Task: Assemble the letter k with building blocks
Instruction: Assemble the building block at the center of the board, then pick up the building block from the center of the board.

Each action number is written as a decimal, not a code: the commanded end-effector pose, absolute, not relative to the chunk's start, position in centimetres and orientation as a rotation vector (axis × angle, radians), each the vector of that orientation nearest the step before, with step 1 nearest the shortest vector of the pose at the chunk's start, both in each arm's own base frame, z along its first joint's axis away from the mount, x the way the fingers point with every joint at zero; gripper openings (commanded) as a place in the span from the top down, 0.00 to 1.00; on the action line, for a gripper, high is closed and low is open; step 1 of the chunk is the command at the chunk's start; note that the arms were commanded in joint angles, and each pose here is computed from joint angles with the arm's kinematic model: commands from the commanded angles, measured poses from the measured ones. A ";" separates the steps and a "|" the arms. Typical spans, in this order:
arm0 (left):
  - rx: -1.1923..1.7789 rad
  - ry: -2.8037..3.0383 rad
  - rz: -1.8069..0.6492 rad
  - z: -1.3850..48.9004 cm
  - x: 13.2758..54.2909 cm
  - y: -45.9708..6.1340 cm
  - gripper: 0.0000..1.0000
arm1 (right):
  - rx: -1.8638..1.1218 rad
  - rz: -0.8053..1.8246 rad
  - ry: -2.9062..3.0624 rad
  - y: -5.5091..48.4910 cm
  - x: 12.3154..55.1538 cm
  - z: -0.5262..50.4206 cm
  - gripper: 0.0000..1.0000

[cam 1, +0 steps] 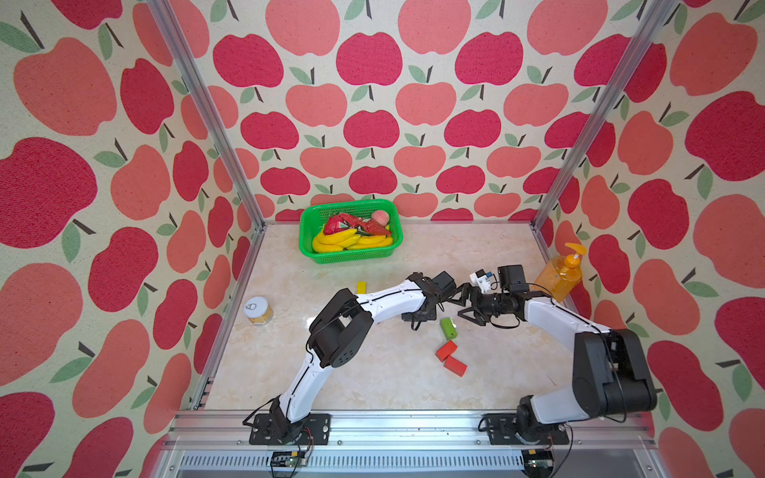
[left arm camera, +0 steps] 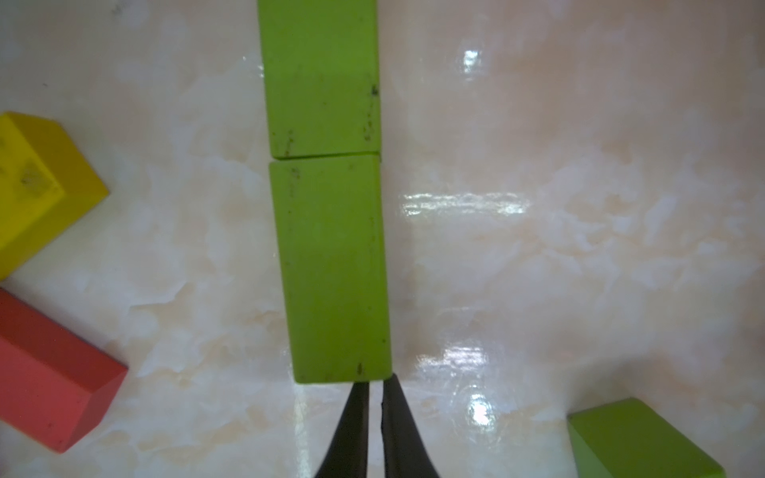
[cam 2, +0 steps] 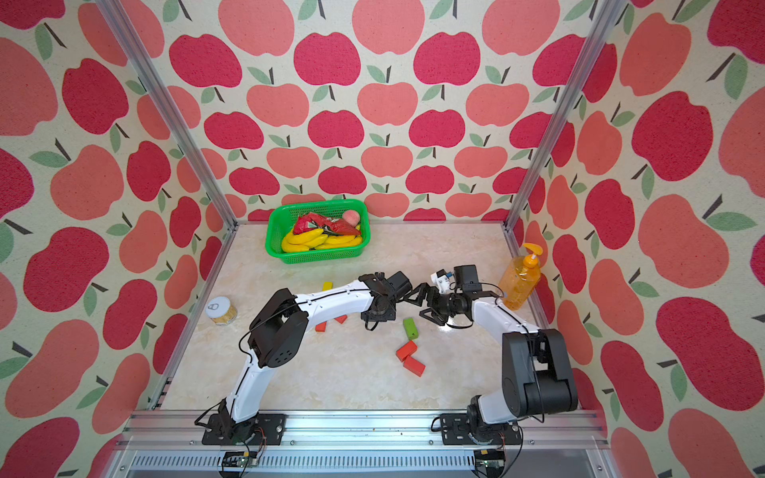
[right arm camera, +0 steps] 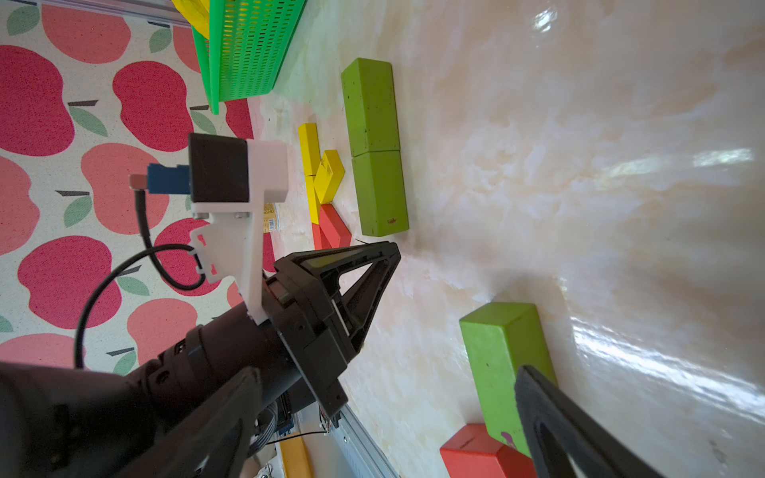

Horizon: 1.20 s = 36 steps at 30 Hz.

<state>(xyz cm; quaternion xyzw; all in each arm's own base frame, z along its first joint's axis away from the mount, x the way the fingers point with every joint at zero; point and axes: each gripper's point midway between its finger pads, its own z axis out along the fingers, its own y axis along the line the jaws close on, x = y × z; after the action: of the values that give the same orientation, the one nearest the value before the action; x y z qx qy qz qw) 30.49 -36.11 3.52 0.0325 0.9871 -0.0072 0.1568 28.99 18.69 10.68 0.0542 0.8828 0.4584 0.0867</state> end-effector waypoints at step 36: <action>-0.037 2.851 -0.288 4.1 25.1 -45.0 0.47 | 0.657 1.307 2.269 7.6 29.6 13.7 0.01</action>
<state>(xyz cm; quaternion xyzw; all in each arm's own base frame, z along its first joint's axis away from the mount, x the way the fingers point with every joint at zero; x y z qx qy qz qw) 25.65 -45.57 5.43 -0.0047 0.9800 -0.1257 0.1542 29.91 7.26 13.11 0.2422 0.8279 0.4557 0.2198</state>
